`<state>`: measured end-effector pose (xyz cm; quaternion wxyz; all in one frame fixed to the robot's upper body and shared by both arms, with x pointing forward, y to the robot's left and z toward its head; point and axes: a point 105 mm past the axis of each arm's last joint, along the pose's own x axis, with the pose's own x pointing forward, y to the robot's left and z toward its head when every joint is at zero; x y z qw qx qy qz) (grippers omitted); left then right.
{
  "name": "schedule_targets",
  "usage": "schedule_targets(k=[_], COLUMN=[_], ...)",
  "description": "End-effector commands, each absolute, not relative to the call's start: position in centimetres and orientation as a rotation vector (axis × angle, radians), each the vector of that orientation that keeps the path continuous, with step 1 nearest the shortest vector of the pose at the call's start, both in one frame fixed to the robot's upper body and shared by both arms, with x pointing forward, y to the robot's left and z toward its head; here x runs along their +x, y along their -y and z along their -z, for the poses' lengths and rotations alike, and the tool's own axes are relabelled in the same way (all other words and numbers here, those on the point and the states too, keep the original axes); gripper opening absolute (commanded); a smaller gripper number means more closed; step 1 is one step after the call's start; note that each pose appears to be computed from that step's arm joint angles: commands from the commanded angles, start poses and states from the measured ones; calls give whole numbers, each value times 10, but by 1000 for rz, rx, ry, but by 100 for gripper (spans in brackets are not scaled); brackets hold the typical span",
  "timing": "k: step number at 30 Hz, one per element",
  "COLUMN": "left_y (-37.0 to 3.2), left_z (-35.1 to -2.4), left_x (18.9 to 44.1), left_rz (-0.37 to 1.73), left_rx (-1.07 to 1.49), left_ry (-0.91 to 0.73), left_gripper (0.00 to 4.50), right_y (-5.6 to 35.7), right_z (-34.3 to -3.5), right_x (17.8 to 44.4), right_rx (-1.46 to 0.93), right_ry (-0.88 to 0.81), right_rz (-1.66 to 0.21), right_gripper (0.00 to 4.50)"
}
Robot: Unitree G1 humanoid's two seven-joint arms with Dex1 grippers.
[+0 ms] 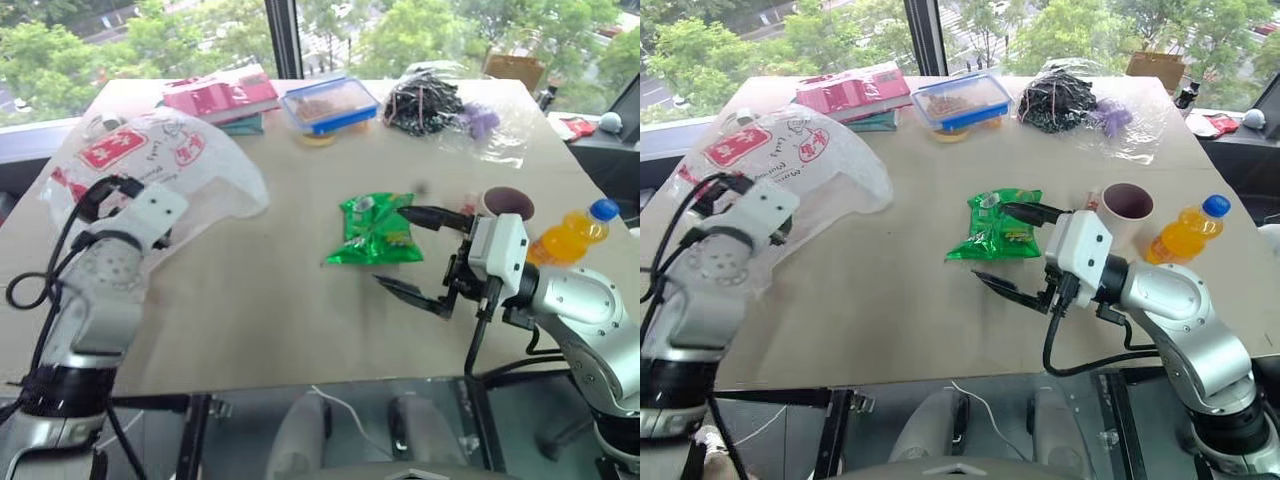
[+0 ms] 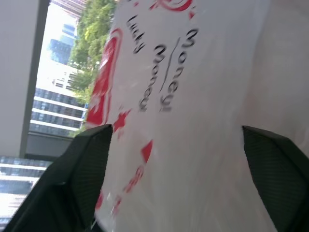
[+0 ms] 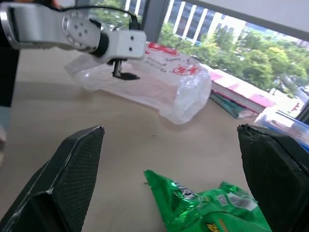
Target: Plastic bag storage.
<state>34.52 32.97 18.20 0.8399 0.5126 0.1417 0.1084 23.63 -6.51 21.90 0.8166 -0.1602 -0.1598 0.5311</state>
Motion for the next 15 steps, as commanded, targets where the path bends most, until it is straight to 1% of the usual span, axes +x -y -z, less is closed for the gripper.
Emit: schedule_targets(k=[1, 2, 4, 5, 6, 7, 9, 11, 13, 15], left_y=[-340, -342, -346, -348, -347, -345, -332, -311, -274, -237], left_z=[-191, -189, -187, -187, -189, -190, -190, -196, -201, -209], left_x=[350, 351, 351, 351, 353, 354, 357, 357, 351, 340], left_rz=[-241, -235, -223, -218, -200, -173, -70, 50, 238, 407], left_rx=[1166, 1170, 1161, 1139, 1081, 1004, 865, 689, 453, 313], left_ry=[-321, -334, -351, -347, -331, -324, -301, -268, -272, -283], left_gripper=[255, 203, 117, 93, 40, 5, 5, 5, 5, 5], right_y=[64, 65, 66, 66, 67, 68, 69, 71, 73, 75], right_z=[-226, -224, -221, -220, -220, -219, -217, -214, -211, -210], right_x=[227, 227, 227, 227, 227, 227, 228, 229, 231, 232], right_rx=[-359, -364, -373, -372, -367, -364, -358, -362, -369, -375], right_ry=[388, 381, 373, 373, 372, 372, 368, 361, 354, 349], right_rz=[-1122, -1117, -1105, -1095, -1082, -1070, -1055, -1046, -1041, -1034], right_gripper=[450, 450, 450, 450, 450, 450, 450, 450, 450, 450])
